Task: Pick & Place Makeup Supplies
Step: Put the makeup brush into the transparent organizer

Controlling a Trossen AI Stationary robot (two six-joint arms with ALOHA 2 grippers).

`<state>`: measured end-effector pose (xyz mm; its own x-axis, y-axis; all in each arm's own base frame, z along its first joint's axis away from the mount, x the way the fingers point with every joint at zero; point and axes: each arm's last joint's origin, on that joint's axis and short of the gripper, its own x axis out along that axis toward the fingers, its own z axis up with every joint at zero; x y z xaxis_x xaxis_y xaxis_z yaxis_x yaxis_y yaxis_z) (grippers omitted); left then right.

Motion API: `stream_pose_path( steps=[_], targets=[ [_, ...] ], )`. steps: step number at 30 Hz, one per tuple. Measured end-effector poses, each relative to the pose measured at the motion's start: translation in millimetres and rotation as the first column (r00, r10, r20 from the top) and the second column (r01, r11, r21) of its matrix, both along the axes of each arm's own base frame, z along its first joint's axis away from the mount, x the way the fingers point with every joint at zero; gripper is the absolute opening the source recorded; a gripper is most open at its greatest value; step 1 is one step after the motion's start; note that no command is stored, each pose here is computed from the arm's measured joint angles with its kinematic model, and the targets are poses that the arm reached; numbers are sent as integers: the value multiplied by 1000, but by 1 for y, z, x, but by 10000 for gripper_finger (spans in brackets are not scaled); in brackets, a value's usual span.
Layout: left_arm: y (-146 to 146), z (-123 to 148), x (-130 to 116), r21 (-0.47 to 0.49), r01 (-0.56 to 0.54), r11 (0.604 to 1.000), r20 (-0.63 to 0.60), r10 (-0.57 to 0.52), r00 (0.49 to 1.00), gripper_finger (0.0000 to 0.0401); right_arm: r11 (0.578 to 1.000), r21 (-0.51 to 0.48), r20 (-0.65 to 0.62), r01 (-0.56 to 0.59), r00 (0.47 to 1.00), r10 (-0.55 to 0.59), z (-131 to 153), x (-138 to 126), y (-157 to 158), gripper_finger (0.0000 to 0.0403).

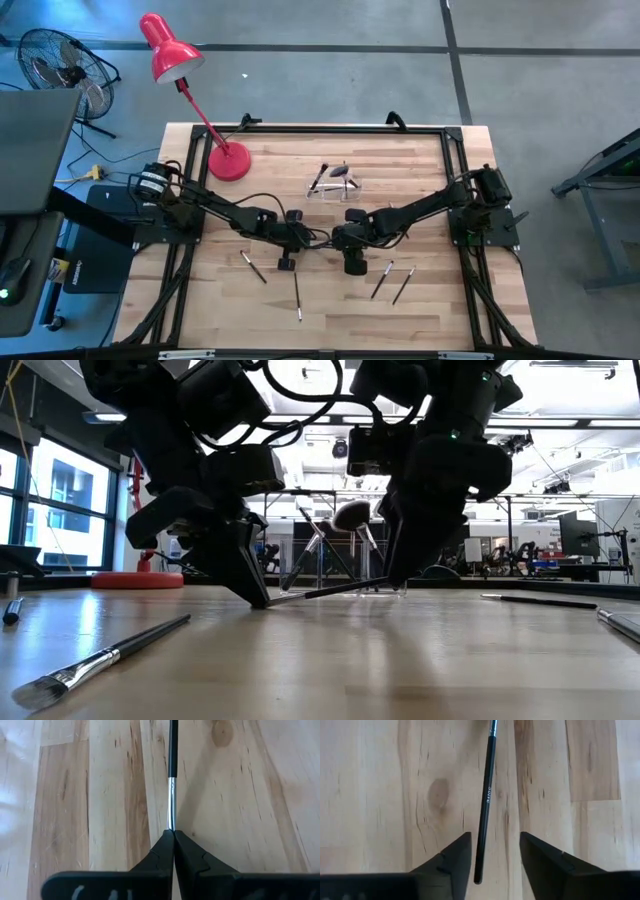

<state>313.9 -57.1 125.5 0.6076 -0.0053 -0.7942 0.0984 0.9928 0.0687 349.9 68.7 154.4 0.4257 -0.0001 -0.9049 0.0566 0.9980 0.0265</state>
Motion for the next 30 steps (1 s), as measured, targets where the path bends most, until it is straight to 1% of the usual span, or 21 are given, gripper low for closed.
stream_pose_path(
  steps=[5,8,12,15,18,22,27,30],
  targets=[
    [0,0,0,0,-1,1000,0,1,1000,0,1000,7,-1,-3,1000,3,0,0,0,101],
    [0,0,0,0,-1,1000,1,1,1000,0,1000,25,-5,-11,1000,11,0,0,1,75],
    [0,0,0,0,-1,1000,1,1,1000,0,999,42,-8,1,1000,-1,0,0,1,53],
    [0,0,0,0,-1,1000,2,1,1000,0,998,53,-9,20,1000,-19,0,0,1,45],
    [0,0,0,0,-1,1000,2,1,1000,0,998,56,0,21,1000,-21,0,1,1,48],
    [0,0,0,-1,-1,1000,4,1,1000,0,998,51,49,30,998,-32,0,6,1,71],
    [0,1,1,-2,-1,1000,11,1,1000,0,996,88,70,28,997,-34,-14,16,-2,104],
    [0,1,1,-4,-2,1000,13,2,1000,0,996,83,69,30,997,-36,-18,17,-2,119]
  ],
)
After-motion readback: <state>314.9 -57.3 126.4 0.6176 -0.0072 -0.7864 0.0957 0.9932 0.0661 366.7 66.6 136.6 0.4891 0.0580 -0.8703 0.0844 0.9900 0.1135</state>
